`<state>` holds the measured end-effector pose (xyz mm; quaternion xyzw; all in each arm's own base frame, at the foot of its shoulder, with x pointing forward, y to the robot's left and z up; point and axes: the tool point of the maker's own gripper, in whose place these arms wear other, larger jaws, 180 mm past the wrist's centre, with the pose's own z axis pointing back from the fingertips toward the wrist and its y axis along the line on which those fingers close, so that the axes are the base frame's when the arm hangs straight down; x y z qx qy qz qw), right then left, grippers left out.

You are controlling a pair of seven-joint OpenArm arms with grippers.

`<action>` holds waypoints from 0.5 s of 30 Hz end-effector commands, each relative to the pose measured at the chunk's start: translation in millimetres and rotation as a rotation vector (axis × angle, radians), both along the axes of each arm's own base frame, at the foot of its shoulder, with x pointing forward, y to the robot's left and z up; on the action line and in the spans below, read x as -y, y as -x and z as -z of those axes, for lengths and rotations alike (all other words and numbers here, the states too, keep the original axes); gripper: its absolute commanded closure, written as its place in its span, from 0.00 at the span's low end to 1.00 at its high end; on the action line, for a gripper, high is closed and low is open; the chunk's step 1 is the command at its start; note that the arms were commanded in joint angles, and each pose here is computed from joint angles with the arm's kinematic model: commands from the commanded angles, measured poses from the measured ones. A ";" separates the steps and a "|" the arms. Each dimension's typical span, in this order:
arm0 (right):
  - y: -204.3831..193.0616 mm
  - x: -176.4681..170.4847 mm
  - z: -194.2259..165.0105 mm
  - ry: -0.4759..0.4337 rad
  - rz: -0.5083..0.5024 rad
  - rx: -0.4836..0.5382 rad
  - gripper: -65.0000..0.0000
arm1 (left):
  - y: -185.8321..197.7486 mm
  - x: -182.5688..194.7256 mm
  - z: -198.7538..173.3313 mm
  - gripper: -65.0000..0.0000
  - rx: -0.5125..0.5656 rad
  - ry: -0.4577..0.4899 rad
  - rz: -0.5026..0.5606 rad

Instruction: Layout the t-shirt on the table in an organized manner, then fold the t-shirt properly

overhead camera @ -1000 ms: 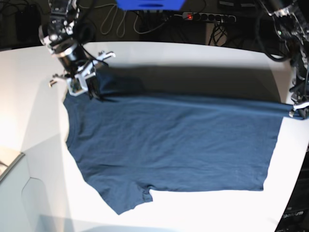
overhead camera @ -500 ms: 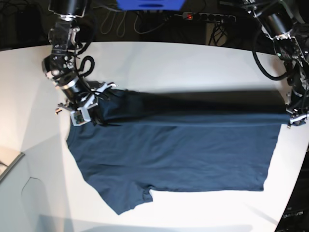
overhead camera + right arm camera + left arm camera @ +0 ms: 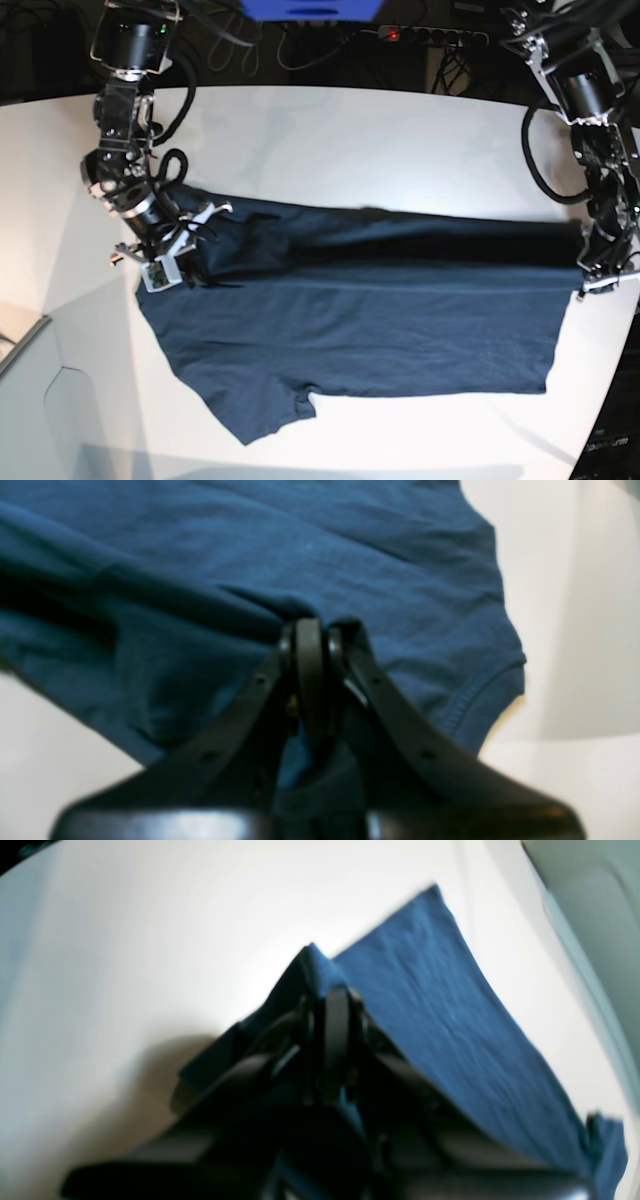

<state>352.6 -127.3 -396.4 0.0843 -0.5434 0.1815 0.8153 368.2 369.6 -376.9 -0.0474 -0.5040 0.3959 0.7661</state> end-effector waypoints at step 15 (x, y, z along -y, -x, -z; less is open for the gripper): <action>-18.5 7.8 -0.4 -0.023 -0.001 0.010 1.00 | -10.8 -22.6 -12.7 0.99 0.022 -0.029 -0.028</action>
